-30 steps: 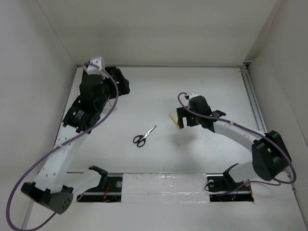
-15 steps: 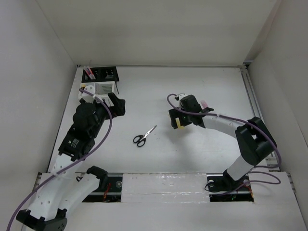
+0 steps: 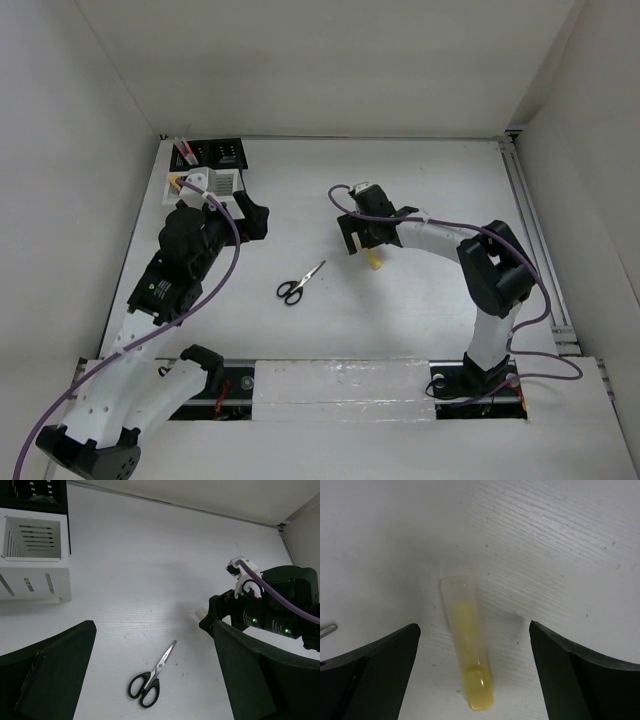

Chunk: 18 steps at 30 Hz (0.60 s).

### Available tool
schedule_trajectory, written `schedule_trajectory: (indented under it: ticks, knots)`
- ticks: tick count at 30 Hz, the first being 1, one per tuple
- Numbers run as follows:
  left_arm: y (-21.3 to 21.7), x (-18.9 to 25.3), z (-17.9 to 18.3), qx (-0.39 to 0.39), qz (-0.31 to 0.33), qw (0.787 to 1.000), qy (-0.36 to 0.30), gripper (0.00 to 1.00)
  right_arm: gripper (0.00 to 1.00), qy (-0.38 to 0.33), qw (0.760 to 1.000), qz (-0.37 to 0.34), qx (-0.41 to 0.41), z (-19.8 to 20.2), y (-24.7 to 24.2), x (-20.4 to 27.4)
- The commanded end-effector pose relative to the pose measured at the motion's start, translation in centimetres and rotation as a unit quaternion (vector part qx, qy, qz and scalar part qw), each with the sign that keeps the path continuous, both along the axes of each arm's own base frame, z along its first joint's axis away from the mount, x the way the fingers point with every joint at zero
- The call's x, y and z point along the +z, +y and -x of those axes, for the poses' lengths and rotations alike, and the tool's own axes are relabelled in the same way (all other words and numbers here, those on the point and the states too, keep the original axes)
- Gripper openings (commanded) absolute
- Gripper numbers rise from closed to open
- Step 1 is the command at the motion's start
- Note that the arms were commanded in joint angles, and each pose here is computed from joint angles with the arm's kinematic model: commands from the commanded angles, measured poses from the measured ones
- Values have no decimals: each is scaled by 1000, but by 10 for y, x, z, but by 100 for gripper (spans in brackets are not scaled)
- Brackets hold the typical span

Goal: Sort the stationery into containers
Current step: Grab a piece of stationery with the right arm

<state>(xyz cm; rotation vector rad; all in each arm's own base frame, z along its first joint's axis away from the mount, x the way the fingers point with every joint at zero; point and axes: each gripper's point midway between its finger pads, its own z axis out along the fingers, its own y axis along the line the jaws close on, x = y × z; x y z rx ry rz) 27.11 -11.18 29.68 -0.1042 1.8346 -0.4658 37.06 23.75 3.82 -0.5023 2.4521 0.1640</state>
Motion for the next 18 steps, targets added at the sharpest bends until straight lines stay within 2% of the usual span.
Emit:
schedule_trajectory:
  ticks: [1,3,15,18]
  knots:
    - [-3,15,-1,-8,12,1000,-28,100,96,-36,998,13,-43,-13,-9,21]
    - [-3,13,-2,-8,10,1000,-23,100,96,-41,998,9,-43,-12,-10,30]
    - [-5,13,-2,-13,11,1000,-23,100,95,13,999,-11,-28,43,-23,10]
    - [-5,13,-2,-13,11,1000,-23,100,88,15,1000,-21,-16,45,-18,7]
